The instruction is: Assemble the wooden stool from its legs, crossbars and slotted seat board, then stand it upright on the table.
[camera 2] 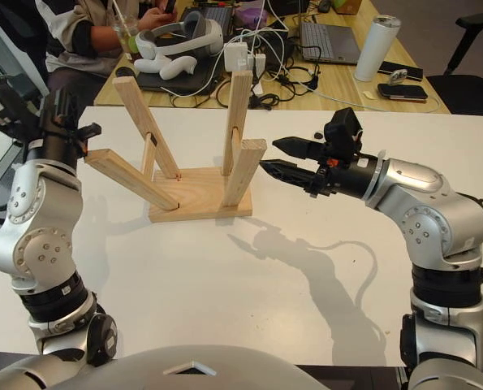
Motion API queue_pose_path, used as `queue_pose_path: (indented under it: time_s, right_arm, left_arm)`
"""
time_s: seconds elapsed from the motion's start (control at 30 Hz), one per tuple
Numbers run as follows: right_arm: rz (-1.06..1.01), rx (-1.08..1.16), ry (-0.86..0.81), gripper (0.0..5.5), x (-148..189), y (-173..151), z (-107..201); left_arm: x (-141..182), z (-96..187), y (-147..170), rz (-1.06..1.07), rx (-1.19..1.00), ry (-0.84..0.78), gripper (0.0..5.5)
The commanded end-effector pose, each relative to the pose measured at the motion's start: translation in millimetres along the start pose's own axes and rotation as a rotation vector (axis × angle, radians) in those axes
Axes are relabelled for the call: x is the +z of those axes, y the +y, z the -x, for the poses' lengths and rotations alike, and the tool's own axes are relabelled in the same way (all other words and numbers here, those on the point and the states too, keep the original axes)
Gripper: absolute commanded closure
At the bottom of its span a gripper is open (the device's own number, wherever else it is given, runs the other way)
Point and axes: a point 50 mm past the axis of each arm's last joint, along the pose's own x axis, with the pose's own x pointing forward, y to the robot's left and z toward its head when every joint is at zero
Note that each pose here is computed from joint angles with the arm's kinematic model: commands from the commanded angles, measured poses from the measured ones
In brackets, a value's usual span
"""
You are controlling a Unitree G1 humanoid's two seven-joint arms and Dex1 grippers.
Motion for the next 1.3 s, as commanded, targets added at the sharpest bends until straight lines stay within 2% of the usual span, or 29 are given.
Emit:
queue_pose_path:
  time_s: [0.03,0.2,0.3,0.33,0.4,0.43,0.5,0.63,0.83,0.97,1.13,1.27,1.3]
  right_arm:
    - [0.008,0.0,0.008,2.79,-1,0,1]
    - [-0.004,0.002,0.029,2.79,-10,3,-1]
    - [-0.004,0.006,0.038,2.79,-12,3,-1]
    - [-0.005,0.007,0.041,2.79,-13,3,-1]
    - [-0.006,0.006,0.048,2.79,-14,3,-2]
    - [-0.004,0.009,0.051,2.79,-15,2,-3]
    - [-0.003,0.013,0.056,2.79,-16,2,-5]
    - [-0.006,0.014,0.059,2.79,-18,1,-6]
    - [-0.02,0.015,0.055,2.79,-23,-3,-11]
    - [-0.029,0.028,0.043,2.79,-24,-10,-22]
    - [0.0,0.03,0.015,2.79,-18,-21,-36]
    - [0.006,0.061,0.002,2.79,-17,-21,-42]
    - [0.003,0.067,-0.002,2.98,-17,-21,-43]
  left_arm:
    - [33,-8,-24,-0.015,-0.129,-0.073,4.37]
    - [48,-6,-38,-0.062,-0.246,-0.072,4.37]
    - [39,-2,-42,-0.085,-0.28,0.003,4.37]
    - [27,0,-42,-0.127,-0.288,0.081,4.37]
    - [-28,13,-40,-0.301,-0.293,0.406,4.37]
    - [-50,22,-39,-0.336,-0.295,0.517,4.37]
    - [-69,30,-43,-0.356,-0.305,0.6,4.37]
    - [-64,20,-52,-0.332,-0.296,0.533,4.37]
    - [-28,1,-70,-0.202,-0.323,0.303,4.37]
    - [-11,-4,-78,-0.147,-0.348,0.207,4.37]
    - [19,-11,-81,-0.083,-0.368,0.065,4.37]
    - [49,-17,-71,-0.013,-0.345,-0.067,4.37]
    - [55,-19,-67,0.005,-0.329,-0.093,4.37]
